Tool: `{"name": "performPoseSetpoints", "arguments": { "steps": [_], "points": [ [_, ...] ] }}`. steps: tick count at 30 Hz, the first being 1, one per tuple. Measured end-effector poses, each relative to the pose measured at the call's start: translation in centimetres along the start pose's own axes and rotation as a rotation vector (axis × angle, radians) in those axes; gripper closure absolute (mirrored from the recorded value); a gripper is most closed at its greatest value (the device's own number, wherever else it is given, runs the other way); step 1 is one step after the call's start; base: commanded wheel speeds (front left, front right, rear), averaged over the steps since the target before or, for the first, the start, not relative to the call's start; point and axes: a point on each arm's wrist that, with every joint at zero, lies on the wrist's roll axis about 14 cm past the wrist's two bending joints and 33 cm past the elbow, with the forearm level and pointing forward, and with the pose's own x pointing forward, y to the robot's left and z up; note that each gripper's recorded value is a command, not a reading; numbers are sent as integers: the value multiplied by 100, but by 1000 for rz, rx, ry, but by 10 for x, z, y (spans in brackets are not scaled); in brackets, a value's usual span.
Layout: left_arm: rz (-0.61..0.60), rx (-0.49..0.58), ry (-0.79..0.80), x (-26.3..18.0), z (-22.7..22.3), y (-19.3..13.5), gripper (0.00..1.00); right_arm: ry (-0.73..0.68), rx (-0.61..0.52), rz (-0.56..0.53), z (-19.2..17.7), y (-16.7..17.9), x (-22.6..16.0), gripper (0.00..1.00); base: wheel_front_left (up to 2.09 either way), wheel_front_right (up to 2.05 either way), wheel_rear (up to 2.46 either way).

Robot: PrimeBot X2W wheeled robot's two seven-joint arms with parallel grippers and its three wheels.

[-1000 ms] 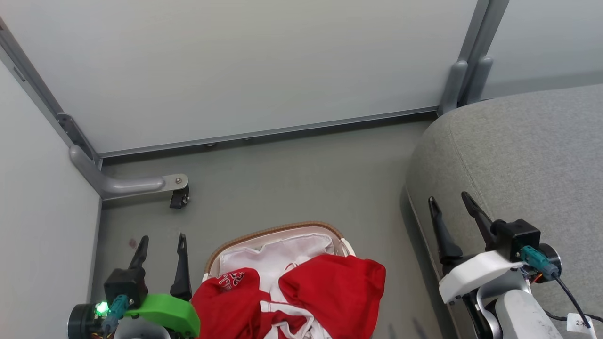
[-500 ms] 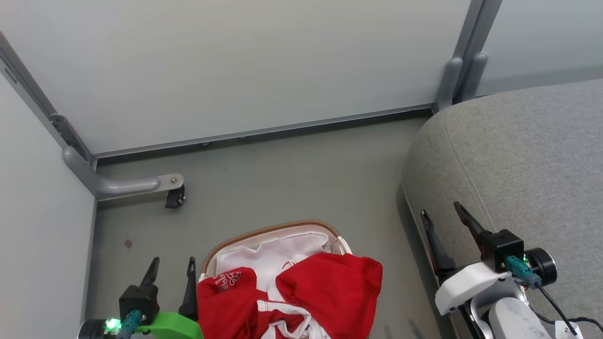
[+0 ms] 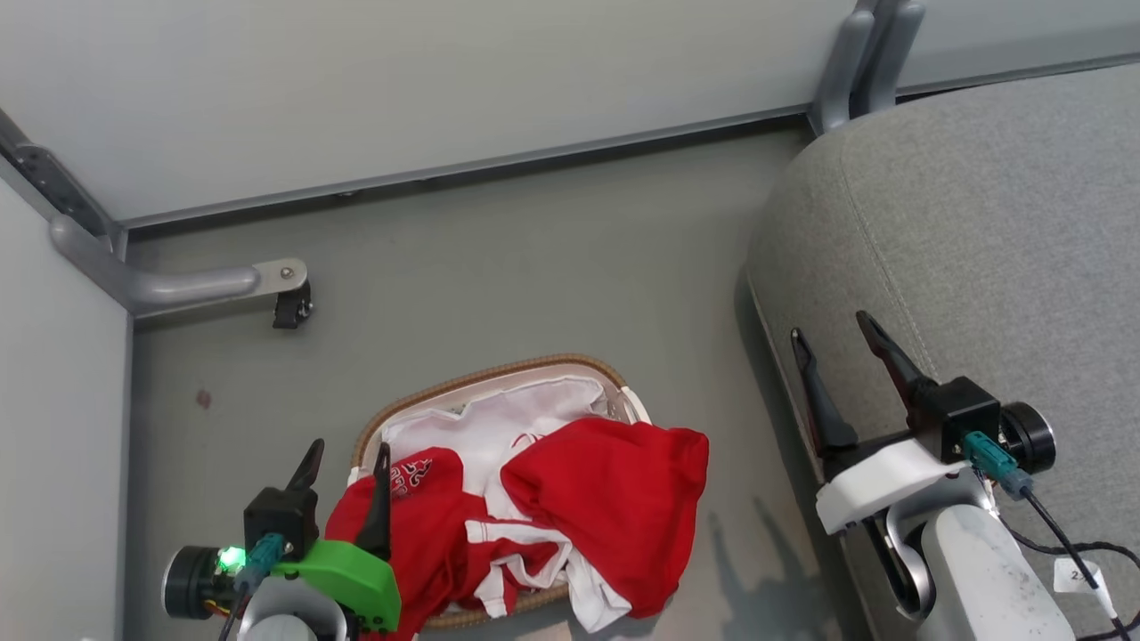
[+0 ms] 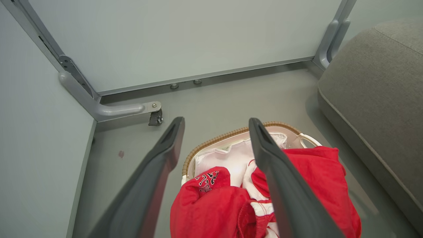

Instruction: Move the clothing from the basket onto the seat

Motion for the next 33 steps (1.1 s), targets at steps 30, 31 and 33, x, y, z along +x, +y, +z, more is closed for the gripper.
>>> {"name": "performPoseSetpoints", "arguments": {
  "steps": [30,31,33],
  "points": [
    [-317,85,442,85,-154,-29,0,89,57,-27,-75,-28,67,0,0,0,0],
    [-320,88,455,86,-158,-28,0,91,59,-29,-76,-28,68,0,0,0,0],
    [-325,95,486,90,-170,-26,0,98,59,-32,-82,-31,70,0,0,0,0]
  ]
}}
